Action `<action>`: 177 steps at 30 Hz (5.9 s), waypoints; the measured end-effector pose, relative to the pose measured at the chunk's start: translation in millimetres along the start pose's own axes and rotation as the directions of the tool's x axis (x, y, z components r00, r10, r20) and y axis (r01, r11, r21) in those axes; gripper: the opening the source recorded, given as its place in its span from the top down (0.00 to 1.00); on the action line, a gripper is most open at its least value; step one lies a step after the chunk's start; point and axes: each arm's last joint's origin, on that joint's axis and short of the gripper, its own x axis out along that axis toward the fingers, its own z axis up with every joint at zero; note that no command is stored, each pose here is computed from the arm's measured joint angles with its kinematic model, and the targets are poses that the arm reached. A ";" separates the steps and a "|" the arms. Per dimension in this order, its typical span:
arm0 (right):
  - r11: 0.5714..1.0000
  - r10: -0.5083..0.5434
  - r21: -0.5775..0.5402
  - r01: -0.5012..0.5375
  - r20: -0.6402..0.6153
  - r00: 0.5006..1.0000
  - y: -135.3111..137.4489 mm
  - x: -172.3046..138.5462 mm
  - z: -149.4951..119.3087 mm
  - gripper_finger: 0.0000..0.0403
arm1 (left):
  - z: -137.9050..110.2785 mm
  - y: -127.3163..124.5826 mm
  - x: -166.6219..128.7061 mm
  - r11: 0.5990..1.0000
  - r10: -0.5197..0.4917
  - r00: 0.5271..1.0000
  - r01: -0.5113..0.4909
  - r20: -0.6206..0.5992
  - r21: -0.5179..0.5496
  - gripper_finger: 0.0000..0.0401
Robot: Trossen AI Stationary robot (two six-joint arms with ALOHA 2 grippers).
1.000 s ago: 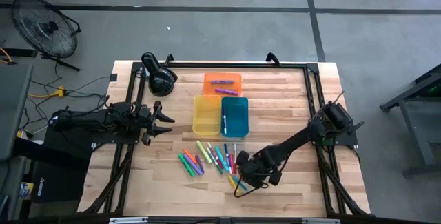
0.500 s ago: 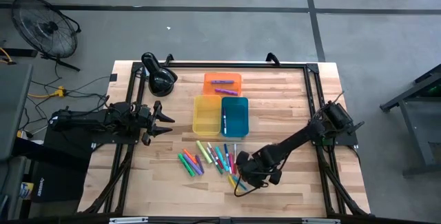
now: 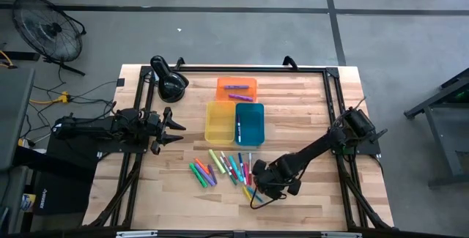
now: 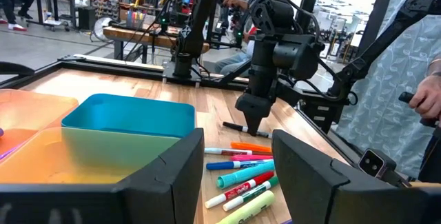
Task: Pick & Place Markers
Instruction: Put the black marker pen into the blue bin, then put the right orange pen into the yellow bin
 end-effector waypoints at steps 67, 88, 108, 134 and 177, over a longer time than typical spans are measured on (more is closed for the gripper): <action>0.980 -0.186 0.005 0.200 -0.342 0.921 -62.2 -83.8 -22.8 0.96 | 0.0 0.0 0.0 1.000 0.000 1.000 0.000 0.000 0.000 0.58; 0.978 -0.202 -0.119 0.169 -0.369 0.907 -129.8 -100.5 -93.2 0.96 | 0.0 0.0 0.0 1.000 0.000 1.000 0.000 0.000 0.000 0.58; 0.968 -0.229 -0.121 0.222 -0.051 0.972 -165.4 -100.3 -121.5 0.96 | 0.0 0.0 0.0 1.000 0.000 1.000 0.000 0.000 0.000 0.58; 0.978 -0.200 -0.067 0.198 -0.027 0.979 -182.6 -65.3 -122.8 0.84 | 0.0 0.0 0.0 1.000 0.000 1.000 0.000 0.000 0.000 0.58; -0.173 -0.296 0.977 -0.124 0.068 0.953 -104.6 -129.2 -35.0 0.83 | 0.0 0.0 0.0 1.000 0.000 1.000 0.000 0.000 0.000 0.58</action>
